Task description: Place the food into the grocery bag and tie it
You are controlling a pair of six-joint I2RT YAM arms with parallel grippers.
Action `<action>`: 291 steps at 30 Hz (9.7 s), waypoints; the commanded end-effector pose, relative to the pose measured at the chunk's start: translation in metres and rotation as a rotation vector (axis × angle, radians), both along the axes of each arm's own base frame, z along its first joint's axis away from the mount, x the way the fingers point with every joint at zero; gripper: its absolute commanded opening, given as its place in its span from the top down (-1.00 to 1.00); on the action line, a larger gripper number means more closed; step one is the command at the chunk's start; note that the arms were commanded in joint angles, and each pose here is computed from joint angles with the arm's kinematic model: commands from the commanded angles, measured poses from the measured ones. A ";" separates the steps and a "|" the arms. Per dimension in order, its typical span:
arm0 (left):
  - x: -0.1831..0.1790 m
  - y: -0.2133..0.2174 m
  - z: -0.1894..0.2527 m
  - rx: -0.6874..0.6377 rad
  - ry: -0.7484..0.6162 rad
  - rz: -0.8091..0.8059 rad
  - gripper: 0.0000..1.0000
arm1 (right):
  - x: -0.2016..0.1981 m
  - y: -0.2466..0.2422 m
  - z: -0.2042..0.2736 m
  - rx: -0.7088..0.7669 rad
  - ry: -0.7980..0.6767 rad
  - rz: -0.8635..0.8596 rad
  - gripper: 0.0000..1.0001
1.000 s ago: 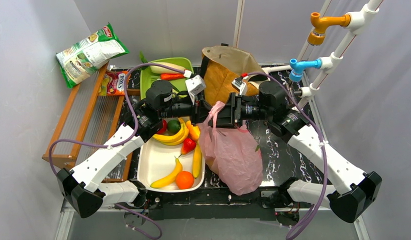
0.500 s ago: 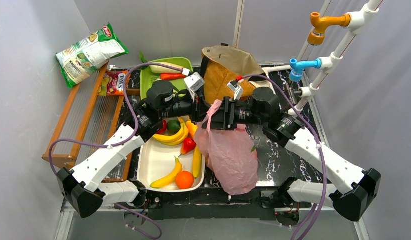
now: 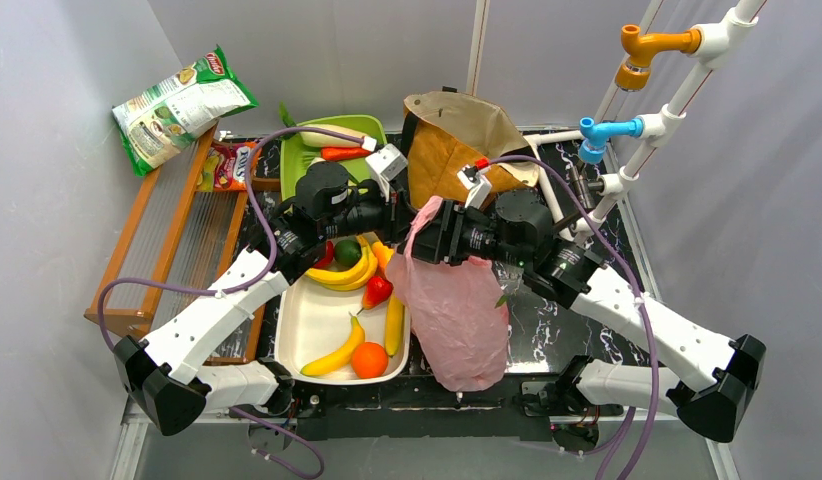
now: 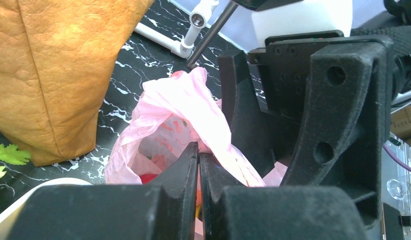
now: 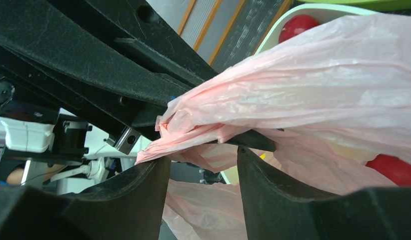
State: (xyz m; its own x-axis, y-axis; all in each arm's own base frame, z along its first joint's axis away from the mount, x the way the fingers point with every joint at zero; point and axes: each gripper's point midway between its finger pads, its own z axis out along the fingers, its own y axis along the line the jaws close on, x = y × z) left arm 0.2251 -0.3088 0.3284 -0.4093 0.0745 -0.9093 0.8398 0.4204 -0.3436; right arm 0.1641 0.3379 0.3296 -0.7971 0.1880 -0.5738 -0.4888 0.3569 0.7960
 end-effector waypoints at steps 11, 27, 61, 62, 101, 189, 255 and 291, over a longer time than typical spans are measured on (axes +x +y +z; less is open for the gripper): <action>0.009 0.020 0.004 0.045 -0.051 0.111 1.00 | 0.023 0.008 0.041 0.029 -0.162 -0.211 -0.09; 0.007 0.030 0.003 0.091 -0.146 0.098 1.00 | 0.029 0.019 0.053 0.075 -0.221 -0.205 0.89; 0.005 0.045 0.078 -0.007 -0.209 0.189 1.00 | 0.003 -0.115 0.063 -0.201 -0.082 -0.469 0.97; 0.006 0.044 0.081 -0.015 -0.200 0.196 1.00 | 0.002 -0.119 0.066 -0.210 -0.078 -0.480 0.97; -0.095 0.015 -0.014 0.052 -0.056 -0.481 -0.33 | -0.057 -0.238 -0.090 -0.377 0.308 -0.726 0.97; -0.094 0.015 -0.105 0.488 0.102 -0.220 1.00 | -0.087 -0.306 -0.117 -0.473 0.431 -0.893 0.97; -0.039 0.034 -0.136 0.529 0.215 0.167 1.00 | -0.089 -0.296 -0.173 -0.556 0.541 -0.936 0.97; 0.001 0.115 -0.025 0.569 -0.054 0.558 -0.96 | -0.045 -0.238 -0.031 -0.507 0.303 -0.787 -0.45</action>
State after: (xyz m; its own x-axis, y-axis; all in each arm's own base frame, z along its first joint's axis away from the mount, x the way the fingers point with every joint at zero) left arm 0.2164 -0.2262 0.2905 -0.4861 0.3601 -0.7963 0.5852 0.8109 0.0095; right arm 0.1003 0.0783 0.2745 -0.6842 0.5495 -0.4794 0.2930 0.8092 0.5093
